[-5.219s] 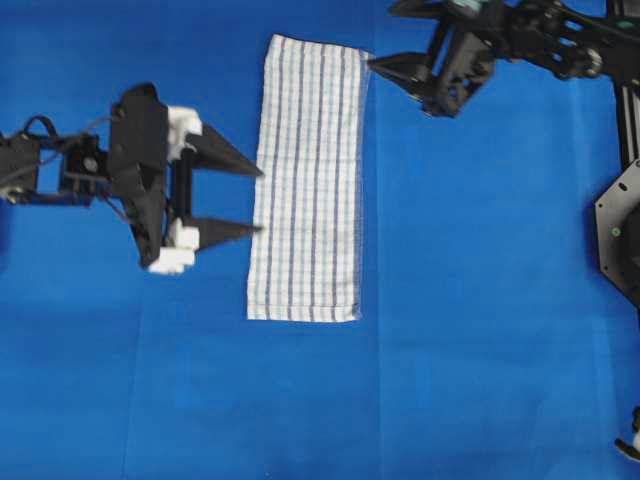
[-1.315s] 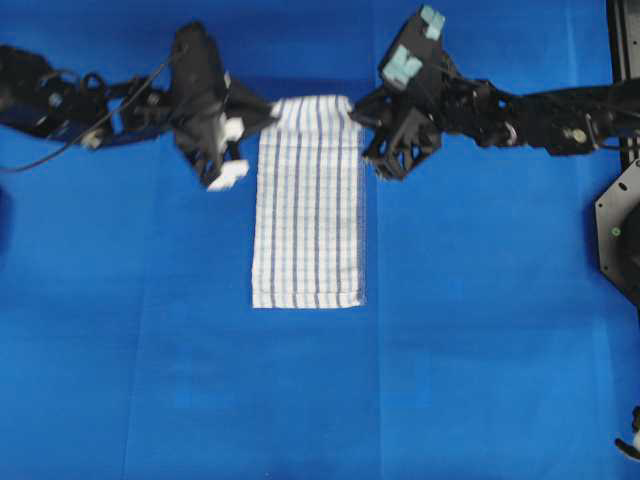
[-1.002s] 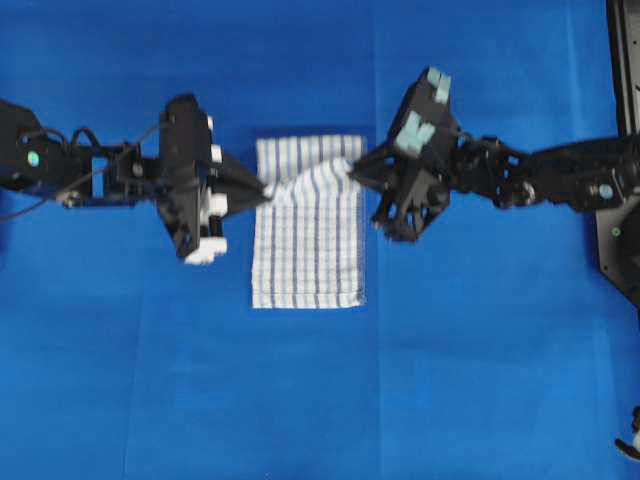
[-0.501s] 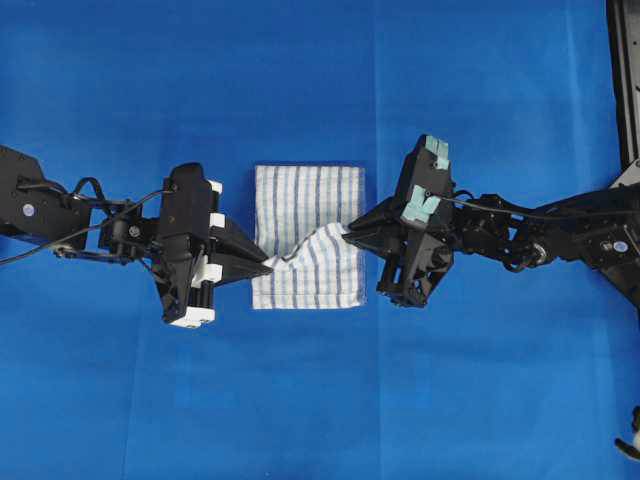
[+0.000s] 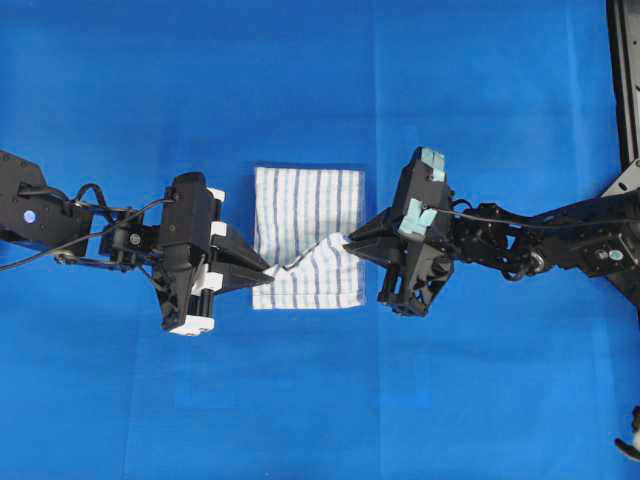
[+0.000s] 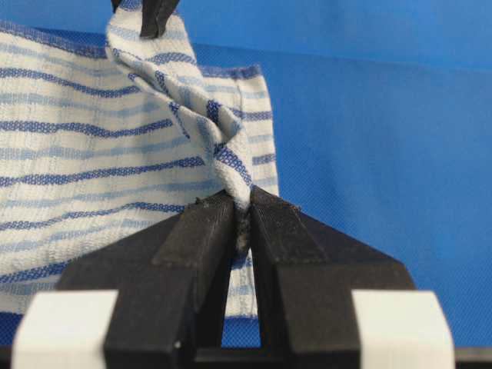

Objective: Fold the blue towel.

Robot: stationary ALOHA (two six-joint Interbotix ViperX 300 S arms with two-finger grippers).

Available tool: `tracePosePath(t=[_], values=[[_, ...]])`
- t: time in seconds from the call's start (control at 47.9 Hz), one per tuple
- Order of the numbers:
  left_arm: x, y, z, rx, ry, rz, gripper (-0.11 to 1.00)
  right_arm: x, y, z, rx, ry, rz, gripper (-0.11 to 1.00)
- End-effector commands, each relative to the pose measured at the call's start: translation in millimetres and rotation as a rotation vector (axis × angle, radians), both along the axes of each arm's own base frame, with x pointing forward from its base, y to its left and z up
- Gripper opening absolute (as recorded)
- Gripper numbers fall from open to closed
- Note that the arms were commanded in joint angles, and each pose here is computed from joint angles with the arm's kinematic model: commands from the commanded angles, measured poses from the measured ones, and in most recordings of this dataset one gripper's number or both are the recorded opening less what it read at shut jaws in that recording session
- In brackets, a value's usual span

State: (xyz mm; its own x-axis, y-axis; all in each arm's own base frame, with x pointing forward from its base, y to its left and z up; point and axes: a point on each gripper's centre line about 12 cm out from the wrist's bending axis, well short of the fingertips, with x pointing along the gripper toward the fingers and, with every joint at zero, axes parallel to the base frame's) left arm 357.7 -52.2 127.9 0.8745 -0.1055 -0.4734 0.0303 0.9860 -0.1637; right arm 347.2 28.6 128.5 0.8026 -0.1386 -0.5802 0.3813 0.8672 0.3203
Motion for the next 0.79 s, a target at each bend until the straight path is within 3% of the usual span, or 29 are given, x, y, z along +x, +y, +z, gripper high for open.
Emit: tracePosePath(t=[0.0, 0.125, 0.271, 0.397, 0.459, 0.564, 0.772], values=[[2, 0, 6, -0.006, -0.024, 0.002, 0.04, 4, 0, 7, 0.0, -0.026, -0.003, 0.07], [1, 3, 5, -0.01, -0.02, 0.017, 0.04, 3, 0, 6, 0.0, -0.022, -0.002, 0.1], [2, 7, 5, -0.013, -0.018, 0.028, 0.09, 3, 0, 7, -0.002, -0.027, -0.003, 0.43], [3, 8, 7, -0.013, -0.023, 0.031, 0.43, 3, 0, 7, -0.004, -0.025, 0.0, 0.78], [2, 6, 6, -0.011, -0.022, 0.026, 0.62, 3, 0, 8, -0.007, -0.028, 0.001, 0.89], [1, 7, 7, -0.01, -0.02, 0.025, 0.86, 3, 0, 11, -0.016, -0.039, 0.003, 0.88], [-3, 6, 20, -0.008, -0.021, 0.018, 0.75, -3, -1, 29, -0.044, -0.08, 0.027, 0.85]])
